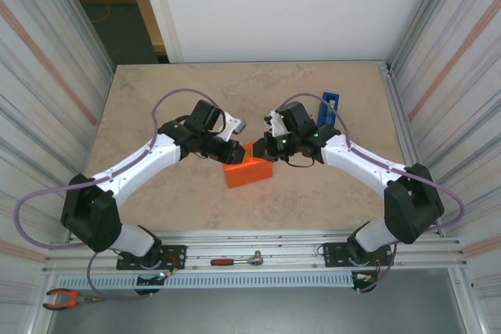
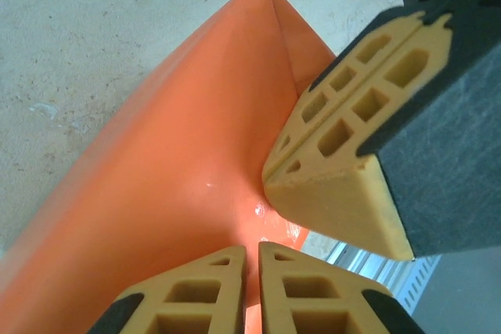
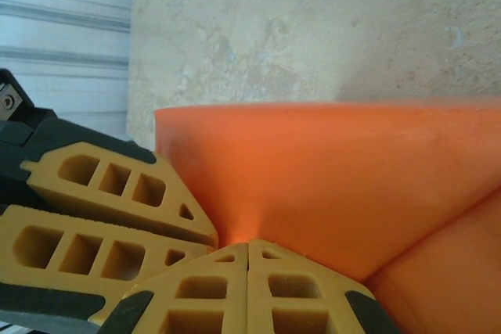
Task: Wrap the gift box in paper
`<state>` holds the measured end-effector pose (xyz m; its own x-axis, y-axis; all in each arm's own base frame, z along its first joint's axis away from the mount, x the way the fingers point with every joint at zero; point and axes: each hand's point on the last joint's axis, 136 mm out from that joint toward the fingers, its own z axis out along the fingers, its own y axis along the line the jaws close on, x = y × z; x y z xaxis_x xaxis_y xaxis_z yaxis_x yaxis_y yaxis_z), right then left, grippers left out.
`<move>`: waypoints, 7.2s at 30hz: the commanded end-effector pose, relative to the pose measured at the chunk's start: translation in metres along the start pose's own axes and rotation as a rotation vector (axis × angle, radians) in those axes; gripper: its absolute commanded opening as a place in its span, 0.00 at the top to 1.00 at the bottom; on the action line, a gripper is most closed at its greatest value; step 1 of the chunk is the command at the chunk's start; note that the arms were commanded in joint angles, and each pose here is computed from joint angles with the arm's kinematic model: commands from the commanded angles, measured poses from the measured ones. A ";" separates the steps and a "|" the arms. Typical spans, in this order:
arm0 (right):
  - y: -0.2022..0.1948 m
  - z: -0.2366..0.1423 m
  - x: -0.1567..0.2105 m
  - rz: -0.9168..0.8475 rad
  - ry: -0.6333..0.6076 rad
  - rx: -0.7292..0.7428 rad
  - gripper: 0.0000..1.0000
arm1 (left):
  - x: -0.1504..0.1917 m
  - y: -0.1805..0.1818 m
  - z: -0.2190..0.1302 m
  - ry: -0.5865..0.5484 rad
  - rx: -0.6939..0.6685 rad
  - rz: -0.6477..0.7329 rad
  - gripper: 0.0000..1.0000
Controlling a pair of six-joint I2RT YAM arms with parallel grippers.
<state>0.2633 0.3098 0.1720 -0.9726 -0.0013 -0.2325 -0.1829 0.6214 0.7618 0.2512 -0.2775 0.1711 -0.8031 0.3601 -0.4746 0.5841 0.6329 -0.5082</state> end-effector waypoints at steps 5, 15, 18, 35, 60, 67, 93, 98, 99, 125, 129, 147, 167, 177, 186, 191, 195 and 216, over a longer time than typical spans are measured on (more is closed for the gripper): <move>0.036 -0.083 -0.073 0.006 -0.233 -0.080 0.82 | 0.029 0.021 0.021 0.072 -0.069 0.026 0.88; -0.100 -0.189 -0.139 0.285 -0.631 0.070 0.41 | 0.034 0.030 0.026 0.085 -0.103 0.055 0.89; -0.140 -0.206 -0.152 0.354 -0.676 0.105 0.39 | 0.033 0.031 0.025 0.082 -0.115 0.059 0.89; -0.252 -0.183 -0.186 0.496 -0.600 0.091 0.51 | 0.043 0.029 0.027 0.119 -0.112 0.069 0.91; -0.272 -0.131 -0.172 0.526 -0.473 0.087 0.63 | 0.047 0.029 0.030 0.134 -0.114 0.068 0.93; -0.276 -0.127 -0.170 0.534 -0.463 0.082 0.68 | 0.048 0.029 0.031 0.139 -0.113 0.067 0.93; -0.216 -0.159 -0.166 0.497 -0.547 -0.039 1.00 | 0.050 0.029 0.033 0.146 -0.112 0.064 0.94; -0.217 -0.154 -0.148 0.526 -0.539 -0.029 1.00 | 0.051 0.029 0.033 0.148 -0.112 0.065 0.95; -0.217 -0.153 -0.145 0.531 -0.537 -0.027 1.00 | 0.050 0.029 0.032 0.146 -0.112 0.066 0.95; -0.245 -0.126 -0.094 0.625 -0.491 0.052 1.00 | 0.052 0.029 0.034 0.155 -0.113 0.067 0.95; -0.260 -0.120 -0.091 0.651 -0.491 0.077 1.00 | 0.052 0.028 0.034 0.153 -0.114 0.069 0.95; -0.308 -0.069 -0.100 0.807 -0.477 0.005 1.00 | 0.054 0.029 0.033 0.156 -0.120 0.068 0.95; -0.067 -0.109 -0.080 0.288 -0.329 -0.088 1.00 | 0.054 0.030 0.034 0.159 -0.127 0.068 0.96; 0.009 -0.069 -0.038 0.185 -0.210 -0.114 1.00 | 0.054 0.030 0.034 0.158 -0.124 0.069 0.96; 0.017 -0.047 -0.023 0.191 -0.182 -0.112 1.00 | 0.054 0.030 0.034 0.160 -0.124 0.067 0.96; 0.020 -0.039 -0.021 0.197 -0.172 -0.121 1.00 | 0.055 0.030 0.034 0.162 -0.122 0.066 0.96; 0.022 -0.032 -0.020 0.196 -0.163 -0.119 1.00 | 0.055 0.029 0.034 0.162 -0.120 0.066 0.96; -0.011 0.001 -0.001 0.210 -0.097 -0.031 1.00 | 0.055 0.029 0.035 0.162 -0.119 0.069 0.96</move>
<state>0.2698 0.3062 0.1842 -0.9688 0.2079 -0.1349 -0.0030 0.5346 0.8451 0.2578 -0.2806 0.1669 -0.7119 0.4055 -0.5733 0.6740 0.6237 -0.3957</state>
